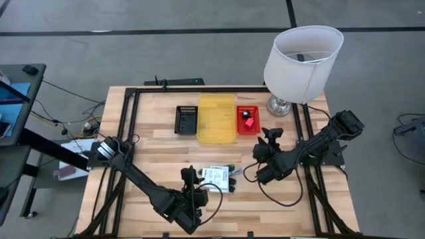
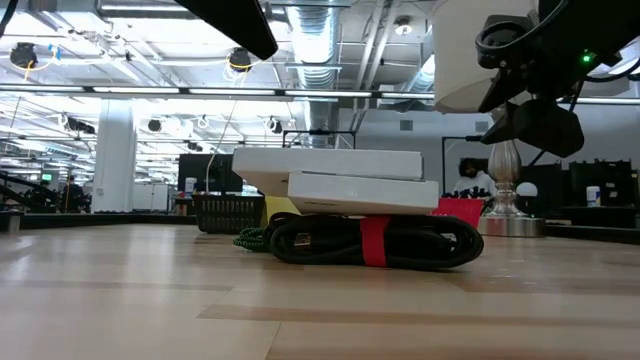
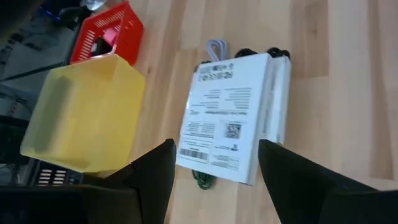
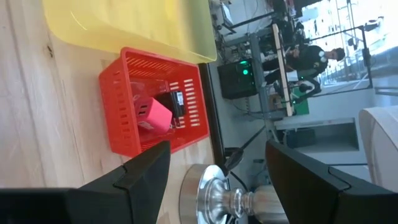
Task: Pick and place items into bin
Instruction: Put the top card reader box into the black bin
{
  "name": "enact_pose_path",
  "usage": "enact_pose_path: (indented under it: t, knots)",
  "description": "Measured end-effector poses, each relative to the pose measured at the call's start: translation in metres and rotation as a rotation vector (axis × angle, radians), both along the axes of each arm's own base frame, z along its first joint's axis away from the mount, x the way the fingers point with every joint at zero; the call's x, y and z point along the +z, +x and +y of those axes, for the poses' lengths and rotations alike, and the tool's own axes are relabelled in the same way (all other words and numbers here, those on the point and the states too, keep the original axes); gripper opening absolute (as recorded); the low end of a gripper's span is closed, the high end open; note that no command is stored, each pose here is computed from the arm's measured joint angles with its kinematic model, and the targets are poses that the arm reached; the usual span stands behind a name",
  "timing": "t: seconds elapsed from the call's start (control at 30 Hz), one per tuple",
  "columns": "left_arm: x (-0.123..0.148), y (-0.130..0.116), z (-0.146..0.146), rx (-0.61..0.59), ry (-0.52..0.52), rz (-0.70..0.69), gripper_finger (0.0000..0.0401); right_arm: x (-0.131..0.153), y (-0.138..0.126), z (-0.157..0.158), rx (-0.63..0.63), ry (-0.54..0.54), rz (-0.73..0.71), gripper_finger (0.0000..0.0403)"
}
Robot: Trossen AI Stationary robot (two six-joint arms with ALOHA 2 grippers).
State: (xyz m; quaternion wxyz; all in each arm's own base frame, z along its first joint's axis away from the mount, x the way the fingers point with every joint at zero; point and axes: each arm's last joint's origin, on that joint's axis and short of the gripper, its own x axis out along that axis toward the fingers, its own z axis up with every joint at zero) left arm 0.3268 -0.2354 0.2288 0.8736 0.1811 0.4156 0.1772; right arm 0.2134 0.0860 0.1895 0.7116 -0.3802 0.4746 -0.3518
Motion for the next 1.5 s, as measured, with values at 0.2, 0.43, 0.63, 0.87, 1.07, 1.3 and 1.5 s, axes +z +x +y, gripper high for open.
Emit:
enact_pose_path:
  t: [0.2, 0.43, 0.63, 0.87, 1.07, 1.3, 1.5]
  knots:
    - [-0.001, -0.001, -0.001, -0.01, 0.004, 0.003, 0.0221, 0.0, 0.0, 0.0, 0.0, 0.0, 0.001, 0.0258]
    - [-0.031, 0.013, -0.011, -0.05, 0.139, 0.142, 0.0221, 0.0, -0.001, 0.0, -0.004, -0.002, 0.005, 0.0258]
    - [-0.036, 0.024, -0.016, 0.007, 0.227, 0.284, 0.0221, 0.0, -0.001, 0.0, -0.004, -0.001, 0.005, 0.0258]
    - [-0.041, 0.029, -0.027, 0.004, 0.254, 0.343, 0.0221, 0.0, -0.001, -0.001, -0.006, -0.002, 0.004, 0.0258]
    - [-0.043, 0.03, -0.027, 0.003, 0.248, 0.353, 0.0221, 0.0, -0.001, -0.001, -0.005, -0.005, 0.01, 0.0258]
    - [-0.052, 0.031, -0.029, 0.001, 0.195, 0.366, 0.0221, 0.001, -0.002, -0.001, -0.005, -0.008, 0.015, 0.0258]
    - [-0.055, 0.031, -0.029, 0.009, 0.18, 0.351, 0.0221, 0.001, -0.002, -0.001, -0.005, -0.01, 0.018, 0.0258]
